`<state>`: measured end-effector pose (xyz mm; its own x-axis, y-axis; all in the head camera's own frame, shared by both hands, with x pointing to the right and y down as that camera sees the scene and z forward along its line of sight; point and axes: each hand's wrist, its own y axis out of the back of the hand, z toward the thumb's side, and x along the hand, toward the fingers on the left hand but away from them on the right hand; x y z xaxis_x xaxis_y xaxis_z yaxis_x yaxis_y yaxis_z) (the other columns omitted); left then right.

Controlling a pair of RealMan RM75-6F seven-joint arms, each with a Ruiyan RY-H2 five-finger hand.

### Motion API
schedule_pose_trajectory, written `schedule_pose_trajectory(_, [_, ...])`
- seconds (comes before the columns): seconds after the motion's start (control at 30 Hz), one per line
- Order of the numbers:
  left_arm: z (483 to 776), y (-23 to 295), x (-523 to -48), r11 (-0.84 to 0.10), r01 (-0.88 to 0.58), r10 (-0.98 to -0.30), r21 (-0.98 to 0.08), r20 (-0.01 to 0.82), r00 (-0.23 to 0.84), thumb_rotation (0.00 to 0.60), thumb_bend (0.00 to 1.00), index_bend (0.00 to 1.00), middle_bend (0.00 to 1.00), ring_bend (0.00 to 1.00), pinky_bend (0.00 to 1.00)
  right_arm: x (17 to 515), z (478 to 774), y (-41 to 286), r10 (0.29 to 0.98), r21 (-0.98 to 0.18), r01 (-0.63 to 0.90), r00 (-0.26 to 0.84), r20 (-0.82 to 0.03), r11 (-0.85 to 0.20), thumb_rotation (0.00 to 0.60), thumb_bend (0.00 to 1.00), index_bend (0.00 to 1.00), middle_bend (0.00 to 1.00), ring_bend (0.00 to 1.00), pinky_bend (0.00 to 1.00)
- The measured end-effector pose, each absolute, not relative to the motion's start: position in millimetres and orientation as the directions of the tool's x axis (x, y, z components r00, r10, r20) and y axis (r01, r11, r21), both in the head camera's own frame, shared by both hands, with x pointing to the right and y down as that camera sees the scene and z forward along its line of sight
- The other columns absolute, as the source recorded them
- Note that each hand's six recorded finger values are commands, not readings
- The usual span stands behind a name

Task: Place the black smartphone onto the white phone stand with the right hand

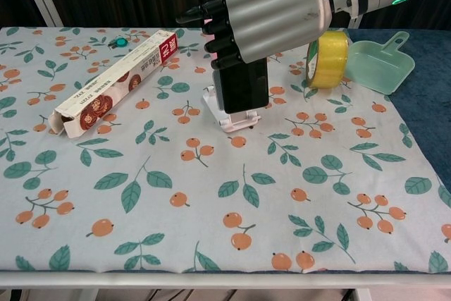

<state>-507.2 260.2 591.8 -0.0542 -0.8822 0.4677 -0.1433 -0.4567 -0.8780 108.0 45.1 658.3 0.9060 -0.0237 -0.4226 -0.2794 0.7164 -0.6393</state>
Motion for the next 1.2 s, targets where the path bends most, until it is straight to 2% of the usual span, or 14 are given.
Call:
schedule_pose_trajectory(0.67, [595.9,264.0,-512.7,-0.46,-0.127,-0.88,-0.879,0.47,-0.072,0.489,0.06,0.11,0.12,0.15,0.22,92.2,669.5,53.3,-0.069,-0.648,-0.239,0.909,-0.412,0.723,0.6,0.43,0.49,0.25,0.26,0.0])
schedule_pose_trajectory(1.2, [596.4,267.2,-515.5,-0.463,-0.132,-0.877,-0.877,0.475,-0.078,0.485,0.06,0.11,0.12,0.15,0.22,99.0,672.7,51.6,-0.057,-0.644,-0.258,0.903,-0.425,0.72,0.6,0.44,0.49,0.24,0.25,0.0])
